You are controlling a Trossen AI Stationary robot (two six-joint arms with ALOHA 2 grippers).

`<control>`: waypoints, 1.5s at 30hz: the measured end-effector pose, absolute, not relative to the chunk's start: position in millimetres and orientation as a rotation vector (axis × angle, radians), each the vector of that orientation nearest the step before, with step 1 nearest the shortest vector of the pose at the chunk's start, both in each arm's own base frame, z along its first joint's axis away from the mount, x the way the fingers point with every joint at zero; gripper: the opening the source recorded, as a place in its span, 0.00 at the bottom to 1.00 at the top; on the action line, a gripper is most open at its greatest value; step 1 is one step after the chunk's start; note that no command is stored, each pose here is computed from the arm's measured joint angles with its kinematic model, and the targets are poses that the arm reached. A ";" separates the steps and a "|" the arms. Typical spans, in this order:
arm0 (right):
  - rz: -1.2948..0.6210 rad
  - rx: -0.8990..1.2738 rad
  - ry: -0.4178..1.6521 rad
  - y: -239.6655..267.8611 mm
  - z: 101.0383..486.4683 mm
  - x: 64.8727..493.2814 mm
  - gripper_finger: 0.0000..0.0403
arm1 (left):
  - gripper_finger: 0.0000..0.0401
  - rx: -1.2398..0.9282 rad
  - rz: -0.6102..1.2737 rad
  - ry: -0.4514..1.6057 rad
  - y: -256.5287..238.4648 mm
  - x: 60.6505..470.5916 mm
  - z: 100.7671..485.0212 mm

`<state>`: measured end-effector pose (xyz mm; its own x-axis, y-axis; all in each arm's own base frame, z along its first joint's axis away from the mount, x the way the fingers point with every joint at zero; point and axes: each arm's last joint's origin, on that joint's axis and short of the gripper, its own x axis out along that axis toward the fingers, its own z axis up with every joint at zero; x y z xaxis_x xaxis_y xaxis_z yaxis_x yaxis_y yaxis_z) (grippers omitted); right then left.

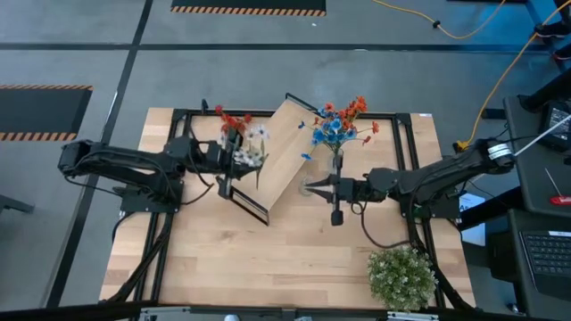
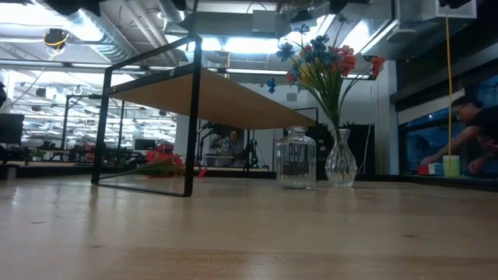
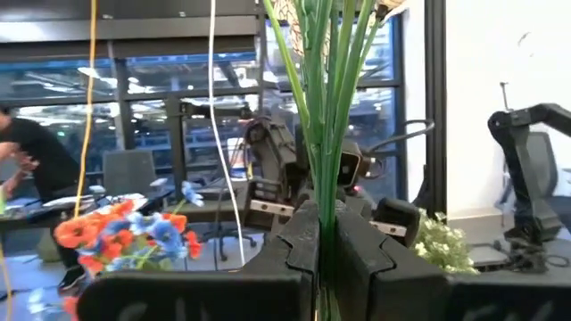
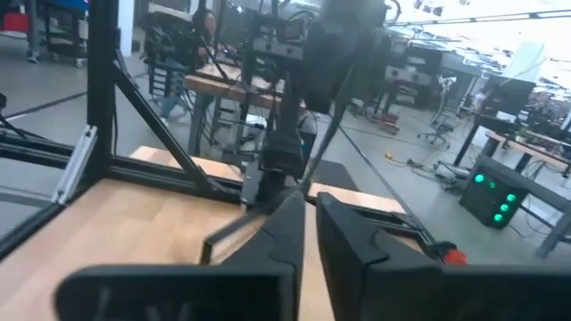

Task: Pick and place flowers into a vace then onto a shelf
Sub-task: Put the white flowers into the left transparent vase

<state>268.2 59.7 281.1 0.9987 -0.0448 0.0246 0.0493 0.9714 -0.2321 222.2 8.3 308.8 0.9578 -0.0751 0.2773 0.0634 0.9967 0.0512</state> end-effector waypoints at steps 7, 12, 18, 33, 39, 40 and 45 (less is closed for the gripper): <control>-0.025 -0.250 0.031 73.0 297.2 299.5 0.21 | 0.03 0.093 -0.122 -0.243 -2.4 247.3 310.4; -0.060 -0.258 0.055 77.9 307.0 321.3 0.27 | 0.03 0.107 -0.172 -0.245 -11.4 256.8 313.6; -0.105 -0.275 0.038 79.9 316.2 335.5 0.34 | 0.03 0.144 -0.216 -0.255 -26.7 258.9 315.5; -0.126 -0.250 -0.065 78.6 307.1 355.7 0.45 | 0.03 0.170 -0.150 -0.279 -28.8 257.6 318.5; -0.143 -0.211 -0.083 68.9 306.9 359.2 0.45 | 0.03 0.173 -0.147 -0.288 -28.6 257.4 319.3; -0.132 -0.208 -0.086 68.3 306.9 359.4 0.45 | 0.03 0.175 -0.146 -0.290 -28.6 257.4 319.4; -0.061 -0.186 -0.109 67.3 308.3 360.1 0.44 | 0.03 0.191 -0.146 -0.291 -28.7 257.4 319.4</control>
